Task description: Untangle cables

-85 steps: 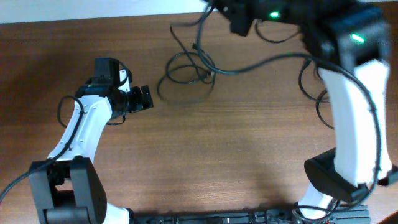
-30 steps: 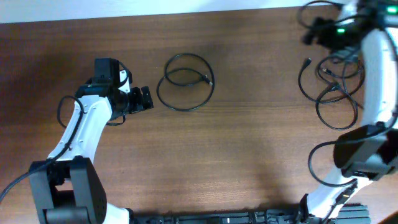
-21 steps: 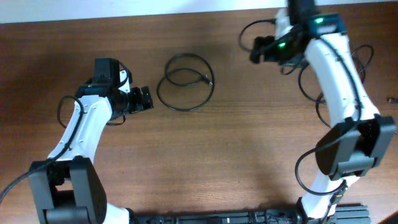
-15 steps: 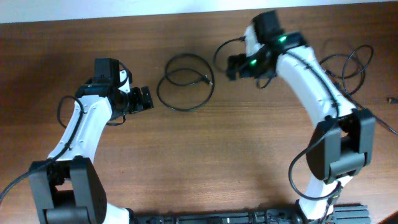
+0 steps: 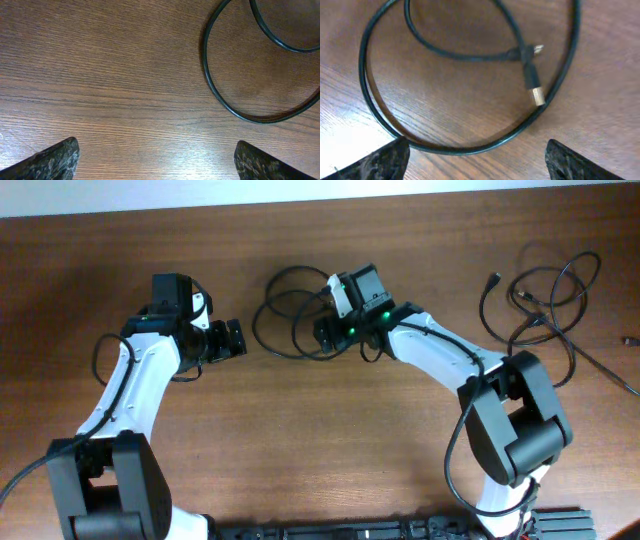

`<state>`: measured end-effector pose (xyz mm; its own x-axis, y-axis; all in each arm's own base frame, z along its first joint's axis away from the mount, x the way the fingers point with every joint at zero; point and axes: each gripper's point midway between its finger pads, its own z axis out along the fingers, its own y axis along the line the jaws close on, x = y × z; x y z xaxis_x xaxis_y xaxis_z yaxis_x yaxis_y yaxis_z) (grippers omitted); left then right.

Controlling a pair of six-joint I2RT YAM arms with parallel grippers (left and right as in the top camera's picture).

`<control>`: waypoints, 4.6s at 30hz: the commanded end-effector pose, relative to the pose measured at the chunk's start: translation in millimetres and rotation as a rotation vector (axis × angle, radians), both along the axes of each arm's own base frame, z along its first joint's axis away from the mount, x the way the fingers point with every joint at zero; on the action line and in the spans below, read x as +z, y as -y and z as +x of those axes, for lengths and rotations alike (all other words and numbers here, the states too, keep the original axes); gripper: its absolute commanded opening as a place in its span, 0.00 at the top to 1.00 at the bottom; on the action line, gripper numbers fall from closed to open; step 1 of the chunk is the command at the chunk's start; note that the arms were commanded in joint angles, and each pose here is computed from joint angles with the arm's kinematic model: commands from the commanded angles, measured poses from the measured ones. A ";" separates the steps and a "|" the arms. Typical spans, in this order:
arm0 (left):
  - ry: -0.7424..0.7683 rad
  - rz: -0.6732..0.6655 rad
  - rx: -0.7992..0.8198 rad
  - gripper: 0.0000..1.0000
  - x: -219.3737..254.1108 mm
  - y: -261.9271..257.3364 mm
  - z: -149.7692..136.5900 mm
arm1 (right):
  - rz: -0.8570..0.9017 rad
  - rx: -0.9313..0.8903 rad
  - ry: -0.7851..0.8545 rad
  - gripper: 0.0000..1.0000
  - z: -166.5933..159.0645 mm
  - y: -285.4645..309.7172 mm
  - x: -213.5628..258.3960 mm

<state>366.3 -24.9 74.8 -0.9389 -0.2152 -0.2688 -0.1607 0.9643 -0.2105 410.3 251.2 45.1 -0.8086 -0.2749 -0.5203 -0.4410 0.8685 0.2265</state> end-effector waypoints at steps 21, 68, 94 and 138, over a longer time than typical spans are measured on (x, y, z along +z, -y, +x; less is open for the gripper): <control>0.002 -0.006 0.006 0.01 -2.4 1.4 2.6 | 0.005 0.252 0.048 0.24 12.5 -41.2 109.7; -0.009 -0.006 0.006 0.01 -3.7 1.4 -0.1 | -0.167 -0.003 -0.251 0.30 70.5 18.6 -24.6; -0.018 -0.006 0.006 0.01 -4.5 1.4 -2.2 | -0.420 -0.115 -0.840 0.96 -66.0 73.6 -49.5; -0.019 -0.006 0.005 0.01 -4.5 1.4 -2.4 | -0.428 -0.126 -0.778 0.96 -62.9 51.0 -39.7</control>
